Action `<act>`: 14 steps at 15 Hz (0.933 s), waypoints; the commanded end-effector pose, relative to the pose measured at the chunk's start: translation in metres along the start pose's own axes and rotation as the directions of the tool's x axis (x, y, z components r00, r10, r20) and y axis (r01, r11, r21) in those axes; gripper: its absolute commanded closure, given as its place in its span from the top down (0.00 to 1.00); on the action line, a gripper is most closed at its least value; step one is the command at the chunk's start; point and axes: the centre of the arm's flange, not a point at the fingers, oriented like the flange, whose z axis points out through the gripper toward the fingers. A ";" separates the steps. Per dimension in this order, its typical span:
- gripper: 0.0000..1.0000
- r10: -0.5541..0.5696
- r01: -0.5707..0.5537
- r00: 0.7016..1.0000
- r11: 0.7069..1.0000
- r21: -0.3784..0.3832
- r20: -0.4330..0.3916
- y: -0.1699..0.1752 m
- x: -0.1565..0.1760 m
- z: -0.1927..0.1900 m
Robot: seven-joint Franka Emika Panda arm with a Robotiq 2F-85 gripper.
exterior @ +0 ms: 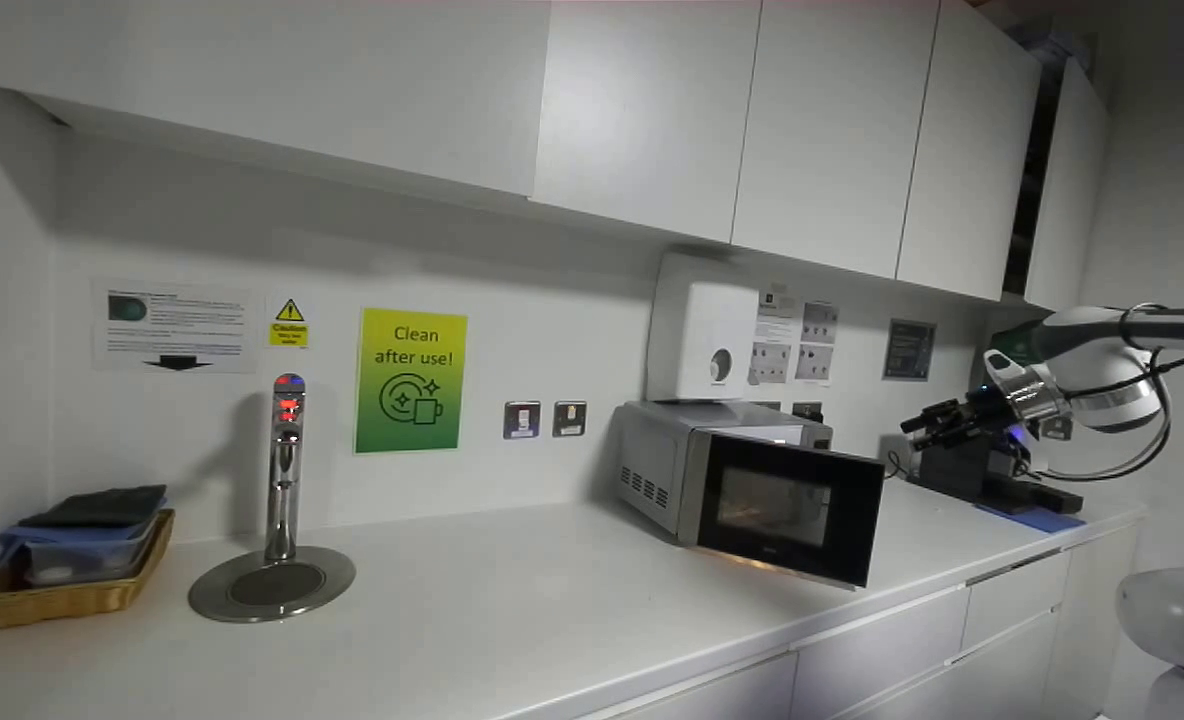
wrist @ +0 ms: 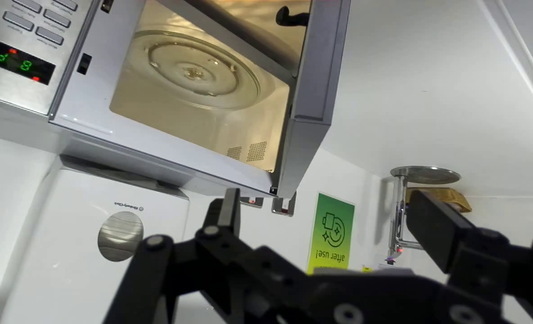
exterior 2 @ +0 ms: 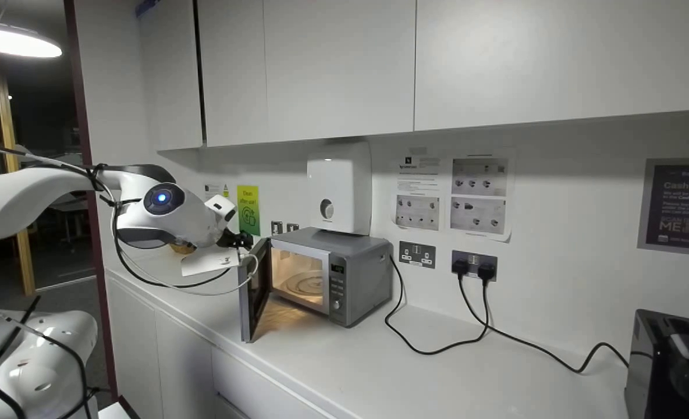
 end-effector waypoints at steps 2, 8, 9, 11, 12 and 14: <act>1.00 0.074 -0.067 0.995 0.991 -0.113 0.064 -0.039 -0.003 -0.005; 1.00 0.260 -0.231 0.955 0.952 -0.199 0.140 -0.045 0.019 0.007; 1.00 0.285 -0.253 0.948 0.945 -0.209 0.139 -0.046 0.022 0.008; 1.00 0.328 -0.295 0.936 0.928 -0.227 0.125 -0.050 0.026 0.009; 1.00 0.344 -0.311 0.932 0.921 -0.233 0.118 -0.051 0.028 0.010; 1.00 0.366 -0.334 0.925 0.910 -0.243 0.097 -0.055 0.031 0.011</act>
